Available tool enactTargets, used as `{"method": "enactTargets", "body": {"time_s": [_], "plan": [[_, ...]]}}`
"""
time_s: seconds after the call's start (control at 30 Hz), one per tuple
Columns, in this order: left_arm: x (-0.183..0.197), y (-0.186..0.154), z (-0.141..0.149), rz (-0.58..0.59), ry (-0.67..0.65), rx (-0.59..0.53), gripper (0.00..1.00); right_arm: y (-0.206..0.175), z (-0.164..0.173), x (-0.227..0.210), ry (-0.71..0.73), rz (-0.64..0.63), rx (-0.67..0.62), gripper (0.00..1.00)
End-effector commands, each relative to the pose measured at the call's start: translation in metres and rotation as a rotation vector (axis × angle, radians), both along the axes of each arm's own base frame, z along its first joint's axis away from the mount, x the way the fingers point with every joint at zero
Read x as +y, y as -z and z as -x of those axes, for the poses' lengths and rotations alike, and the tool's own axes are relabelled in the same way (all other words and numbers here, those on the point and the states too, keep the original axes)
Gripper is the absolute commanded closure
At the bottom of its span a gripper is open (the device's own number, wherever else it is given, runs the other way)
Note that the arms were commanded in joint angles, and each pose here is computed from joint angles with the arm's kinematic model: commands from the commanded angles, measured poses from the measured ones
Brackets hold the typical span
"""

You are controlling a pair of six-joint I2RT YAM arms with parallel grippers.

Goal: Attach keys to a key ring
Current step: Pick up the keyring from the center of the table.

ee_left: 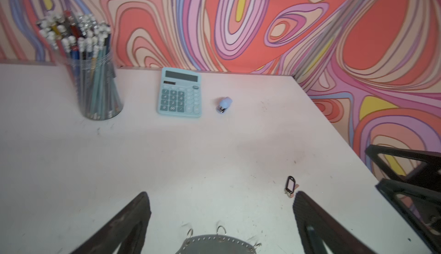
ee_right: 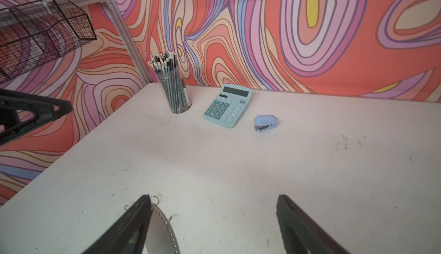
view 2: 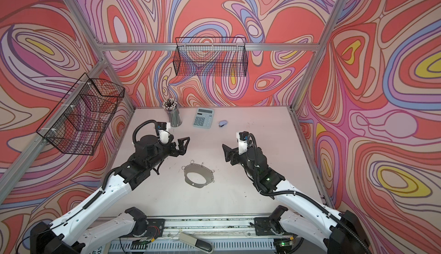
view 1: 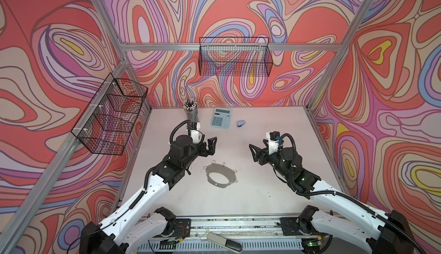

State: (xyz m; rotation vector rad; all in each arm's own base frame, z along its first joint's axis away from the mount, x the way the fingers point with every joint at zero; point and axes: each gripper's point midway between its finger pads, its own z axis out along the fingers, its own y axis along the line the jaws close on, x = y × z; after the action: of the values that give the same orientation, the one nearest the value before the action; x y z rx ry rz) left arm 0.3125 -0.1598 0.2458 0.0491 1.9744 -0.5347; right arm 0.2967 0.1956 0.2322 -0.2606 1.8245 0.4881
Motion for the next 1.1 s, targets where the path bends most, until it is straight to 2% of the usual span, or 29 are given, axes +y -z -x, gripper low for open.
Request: {"method": "enactTargets", "body": {"time_s": [0.0,0.13,0.3,0.37,0.47,0.63,0.8,0.93,1.07], "plan": [[0.026,0.037,0.005,-0.003,-0.126,0.106,0.07,0.027,0.002,-0.011,0.057,0.028,0.109,0.02],[0.026,0.076,0.014,-0.037,-0.118,0.237,0.13,0.044,0.004,-0.008,0.040,0.049,0.162,0.02],[0.019,0.126,0.028,-0.030,-0.096,0.407,0.26,0.056,0.008,0.015,-0.069,0.036,0.219,0.02],[0.015,0.137,0.031,-0.035,-0.068,0.442,0.30,0.061,0.010,0.023,-0.109,0.026,0.249,0.02],[0.017,0.152,0.034,-0.057,-0.082,0.484,0.30,0.082,0.011,0.023,-0.098,0.064,0.325,0.03],[0.007,0.163,0.036,-0.037,-0.040,0.521,0.32,0.104,0.029,0.036,-0.197,0.047,0.418,0.21],[0.004,0.164,0.035,-0.029,-0.026,0.529,0.34,0.122,0.047,0.050,-0.272,-0.001,0.496,0.53],[0.003,0.157,0.035,-0.014,-0.020,0.514,0.34,0.144,0.065,0.064,-0.299,0.011,0.560,0.57],[0.001,0.151,0.037,0.010,-0.013,0.496,0.34,0.159,0.080,0.080,-0.323,0.028,0.594,0.67]]}}
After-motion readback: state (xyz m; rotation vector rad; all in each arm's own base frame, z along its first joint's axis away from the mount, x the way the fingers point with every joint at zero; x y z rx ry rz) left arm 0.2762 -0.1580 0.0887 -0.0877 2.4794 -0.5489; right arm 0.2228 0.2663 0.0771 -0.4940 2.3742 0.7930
